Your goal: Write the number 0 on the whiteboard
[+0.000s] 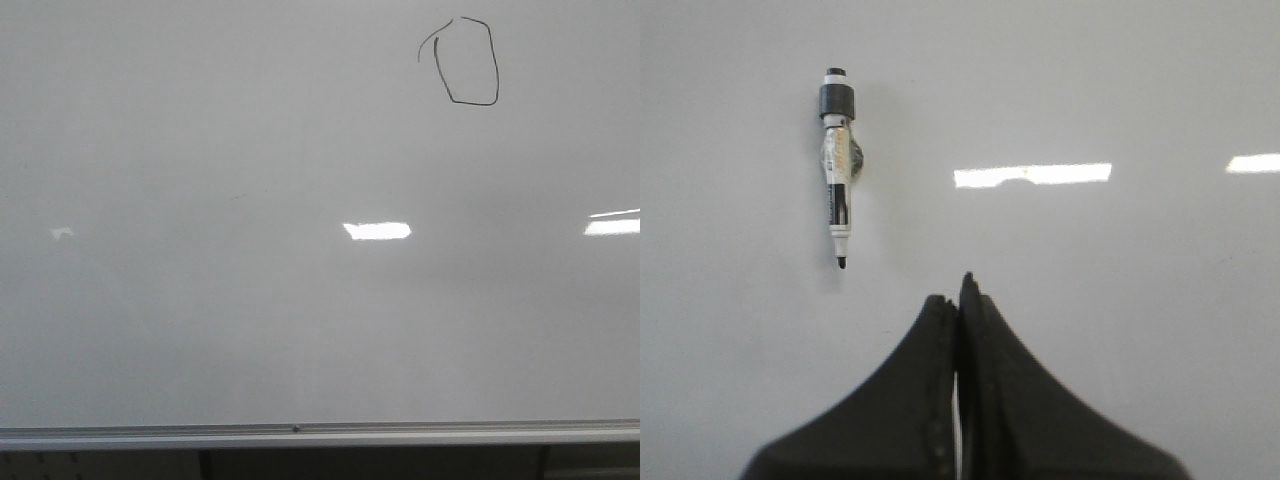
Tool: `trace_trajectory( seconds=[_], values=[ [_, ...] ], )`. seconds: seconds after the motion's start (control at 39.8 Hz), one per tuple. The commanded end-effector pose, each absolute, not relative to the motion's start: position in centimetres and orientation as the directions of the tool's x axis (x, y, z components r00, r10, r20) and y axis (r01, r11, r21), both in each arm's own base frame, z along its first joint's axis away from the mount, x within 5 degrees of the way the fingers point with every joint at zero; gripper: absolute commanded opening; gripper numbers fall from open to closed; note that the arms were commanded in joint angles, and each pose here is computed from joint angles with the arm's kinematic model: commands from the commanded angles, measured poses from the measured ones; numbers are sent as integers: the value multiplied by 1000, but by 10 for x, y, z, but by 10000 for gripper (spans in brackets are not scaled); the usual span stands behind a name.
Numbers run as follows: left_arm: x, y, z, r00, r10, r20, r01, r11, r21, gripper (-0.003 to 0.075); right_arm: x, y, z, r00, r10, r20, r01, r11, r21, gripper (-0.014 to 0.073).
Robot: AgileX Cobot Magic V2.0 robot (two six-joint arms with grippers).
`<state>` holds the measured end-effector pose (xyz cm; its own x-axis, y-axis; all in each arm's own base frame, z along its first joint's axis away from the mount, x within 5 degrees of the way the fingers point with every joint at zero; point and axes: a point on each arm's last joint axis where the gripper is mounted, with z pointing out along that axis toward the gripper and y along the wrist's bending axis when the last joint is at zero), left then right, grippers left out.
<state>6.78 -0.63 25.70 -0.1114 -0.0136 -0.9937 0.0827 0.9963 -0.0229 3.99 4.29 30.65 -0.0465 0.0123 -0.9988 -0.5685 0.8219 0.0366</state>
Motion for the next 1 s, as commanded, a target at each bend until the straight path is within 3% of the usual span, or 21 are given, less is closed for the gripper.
trace_trajectory(
  seconds=[0.0, 0.13, 0.35, 0.98],
  values=[
    [58, -4, 255, 31, -36, -999, 62, 997, -34, -20, 41, 40, 318, 2, 61, -998, -538, 841, 51, -69],
    [48, -2, 233, 77, -53, -996, 27, 998, -51, -20, 41, 40, 318, 2, 61, -998, -538, 841, 51, -69],
    [56, 2, 199, 33, -57, -998, -32, 998, -58, -20, 41, 40, 318, 1, 61, -998, -540, 840, 50, -69],
    [56, 2, 198, 9, -43, -999, -33, 999, -43, -20, 41, 40, 318, 3, 61, -998, -538, 841, 50, -69]
  ],
)
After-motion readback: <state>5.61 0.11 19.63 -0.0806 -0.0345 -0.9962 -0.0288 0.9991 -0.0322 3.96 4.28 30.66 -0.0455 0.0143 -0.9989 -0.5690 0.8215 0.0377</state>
